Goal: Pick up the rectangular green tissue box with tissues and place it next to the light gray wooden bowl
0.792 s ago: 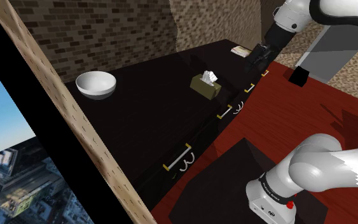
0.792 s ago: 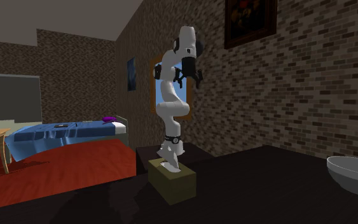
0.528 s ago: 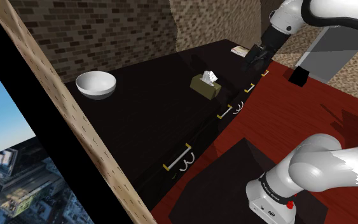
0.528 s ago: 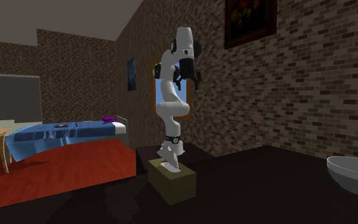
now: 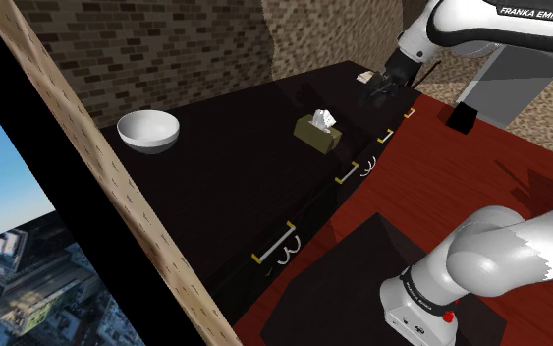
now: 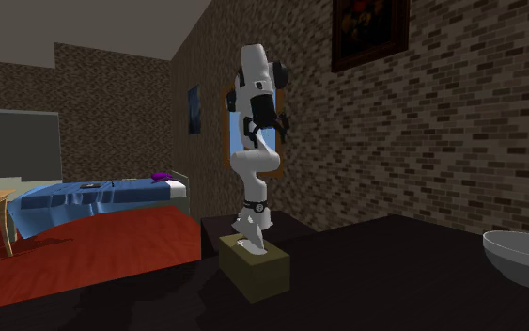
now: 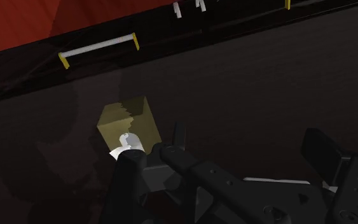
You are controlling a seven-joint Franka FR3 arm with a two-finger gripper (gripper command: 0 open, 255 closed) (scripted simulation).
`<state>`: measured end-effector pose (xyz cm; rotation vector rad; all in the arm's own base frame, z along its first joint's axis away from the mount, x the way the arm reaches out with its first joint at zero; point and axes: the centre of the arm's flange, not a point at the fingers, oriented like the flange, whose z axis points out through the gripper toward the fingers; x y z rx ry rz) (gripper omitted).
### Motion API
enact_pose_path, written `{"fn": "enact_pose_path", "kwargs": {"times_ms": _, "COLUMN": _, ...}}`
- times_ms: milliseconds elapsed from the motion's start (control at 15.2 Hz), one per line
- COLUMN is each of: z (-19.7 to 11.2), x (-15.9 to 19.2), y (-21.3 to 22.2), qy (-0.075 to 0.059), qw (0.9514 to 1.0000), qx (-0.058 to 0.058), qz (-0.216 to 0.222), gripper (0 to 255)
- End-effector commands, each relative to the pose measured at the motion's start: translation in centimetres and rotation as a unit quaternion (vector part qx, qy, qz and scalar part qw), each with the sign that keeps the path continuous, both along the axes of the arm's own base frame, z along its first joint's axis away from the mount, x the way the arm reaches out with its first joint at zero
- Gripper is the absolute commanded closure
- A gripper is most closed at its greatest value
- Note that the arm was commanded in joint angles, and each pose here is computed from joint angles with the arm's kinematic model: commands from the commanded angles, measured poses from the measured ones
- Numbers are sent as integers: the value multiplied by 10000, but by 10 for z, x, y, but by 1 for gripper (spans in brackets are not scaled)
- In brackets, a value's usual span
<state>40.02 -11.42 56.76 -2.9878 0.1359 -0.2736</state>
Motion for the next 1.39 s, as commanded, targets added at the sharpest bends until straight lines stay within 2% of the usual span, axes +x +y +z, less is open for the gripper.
{"fn": "enact_pose_path", "kwargs": {"times_ms": 0, "z": -16, "x": 16, "y": -22, "qy": -70, "qw": 9999, "qx": 137, "qz": 15, "gripper": 0}}
{"fn": "enact_pose_path", "kwargs": {"times_ms": 660, "z": -88, "x": 103, "y": -109, "qy": -367, "qw": 9957, "qx": 848, "qz": 111, "gripper": 0}}
{"fn": "enact_pose_path", "kwargs": {"times_ms": 1320, "z": -166, "x": 195, "y": -183, "qy": -662, "qw": 9854, "qx": 1554, "qz": 206, "gripper": 0}}
